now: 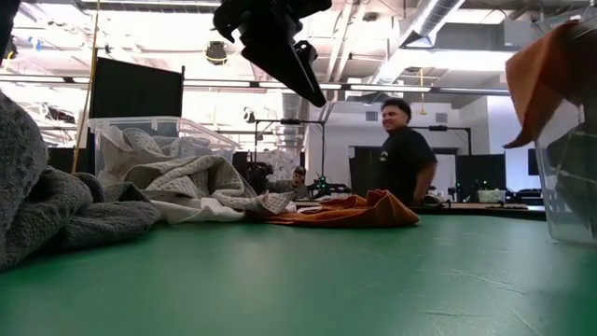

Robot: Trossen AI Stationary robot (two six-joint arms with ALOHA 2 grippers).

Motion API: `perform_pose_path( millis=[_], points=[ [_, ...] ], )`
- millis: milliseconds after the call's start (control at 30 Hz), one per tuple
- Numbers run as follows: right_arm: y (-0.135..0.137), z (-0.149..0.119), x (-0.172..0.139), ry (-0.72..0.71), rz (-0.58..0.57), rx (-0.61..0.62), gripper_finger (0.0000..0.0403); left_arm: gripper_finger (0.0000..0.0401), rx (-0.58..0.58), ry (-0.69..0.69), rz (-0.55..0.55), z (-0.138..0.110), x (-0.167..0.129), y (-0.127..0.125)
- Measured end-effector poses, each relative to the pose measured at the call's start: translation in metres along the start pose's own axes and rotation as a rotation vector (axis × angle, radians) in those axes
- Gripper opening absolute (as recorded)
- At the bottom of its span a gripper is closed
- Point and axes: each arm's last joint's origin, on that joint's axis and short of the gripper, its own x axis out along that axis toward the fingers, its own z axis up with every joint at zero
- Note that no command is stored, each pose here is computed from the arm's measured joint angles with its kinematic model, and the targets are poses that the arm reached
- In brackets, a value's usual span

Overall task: Sort towels by color in basket
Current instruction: Put the left orange towel into the bottom transparent bin

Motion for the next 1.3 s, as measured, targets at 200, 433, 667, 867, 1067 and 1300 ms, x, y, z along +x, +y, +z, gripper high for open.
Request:
perform_pose_path(
  millis=[200, 433, 667, 867, 1067, 1300],
  points=[
    [0.01, -0.024, 0.028, 0.043, -0.021, -0.013, 0.018, 0.0219, -0.005, 0.013, -0.004, -0.001, 0.0, 0.0],
    [0.012, -0.031, 0.049, 0.097, 0.004, -0.002, 0.018, 0.0219, -0.002, 0.01, -0.003, -0.001, 0.0, 0.0],
    [0.008, -0.031, 0.051, 0.133, 0.043, 0.01, 0.018, 0.0219, -0.014, 0.014, 0.007, -0.003, 0.0, 0.006],
    [0.006, -0.027, 0.042, 0.156, 0.081, 0.016, 0.018, 0.0219, -0.026, 0.017, 0.014, -0.004, 0.0, 0.01],
    [-0.007, -0.015, 0.001, 0.131, 0.183, 0.047, 0.018, 0.0219, -0.01, 0.015, 0.018, -0.005, 0.0, 0.012],
    [-0.026, -0.004, -0.045, -0.012, 0.323, 0.101, 0.018, 0.0219, 0.034, -0.028, 0.035, -0.004, 0.0, 0.023]
  ],
)
